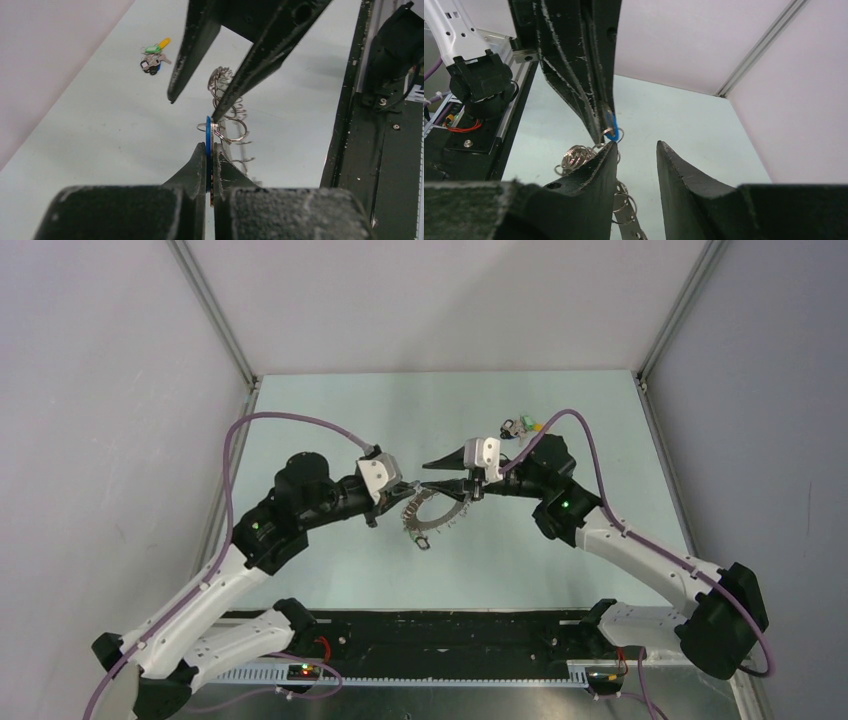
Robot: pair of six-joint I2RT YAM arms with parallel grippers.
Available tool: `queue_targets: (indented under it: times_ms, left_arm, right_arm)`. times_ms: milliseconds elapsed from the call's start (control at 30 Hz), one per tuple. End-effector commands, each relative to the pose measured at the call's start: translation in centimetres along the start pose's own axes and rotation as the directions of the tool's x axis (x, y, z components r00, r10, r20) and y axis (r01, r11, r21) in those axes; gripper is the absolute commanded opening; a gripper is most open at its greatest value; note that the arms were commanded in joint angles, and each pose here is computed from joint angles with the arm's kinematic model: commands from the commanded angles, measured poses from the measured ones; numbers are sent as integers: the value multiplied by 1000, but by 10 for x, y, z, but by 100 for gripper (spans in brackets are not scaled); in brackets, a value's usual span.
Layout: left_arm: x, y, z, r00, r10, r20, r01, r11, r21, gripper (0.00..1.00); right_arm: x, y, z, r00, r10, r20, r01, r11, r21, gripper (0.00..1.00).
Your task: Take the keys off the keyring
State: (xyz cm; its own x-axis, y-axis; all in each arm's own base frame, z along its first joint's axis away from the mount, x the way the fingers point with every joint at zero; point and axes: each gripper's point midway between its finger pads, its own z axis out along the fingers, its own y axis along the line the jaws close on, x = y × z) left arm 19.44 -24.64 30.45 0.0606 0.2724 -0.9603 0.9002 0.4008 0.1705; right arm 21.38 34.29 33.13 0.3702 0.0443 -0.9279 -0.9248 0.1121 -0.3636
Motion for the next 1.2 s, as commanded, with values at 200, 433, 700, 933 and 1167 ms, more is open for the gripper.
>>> queue_targets:
  times_ms: [200,433,700,933,1167]
  left_arm:
    - [-28,-13,-10,984,121,130,-129,990,57,0]
    - [-30,-16,-13,981,131,147,-141,988,61,0]
    - [-32,-17,-15,978,135,158,-147,987,65,0]
    - [-32,-15,-16,977,142,157,-151,987,46,0]
    - [-31,-10,-16,978,145,149,-150,989,19,0]
  right_arm:
    - [-13,6,2,1000,-29,-9,28,996,-81,40]
    - [-12,20,4,1000,-1,0,1,989,-145,40]
    - [-21,35,8,999,21,29,-15,978,-208,35]
    - [-25,50,14,997,64,47,-49,963,-267,31]
    - [-25,51,14,996,79,34,-68,966,-250,10]
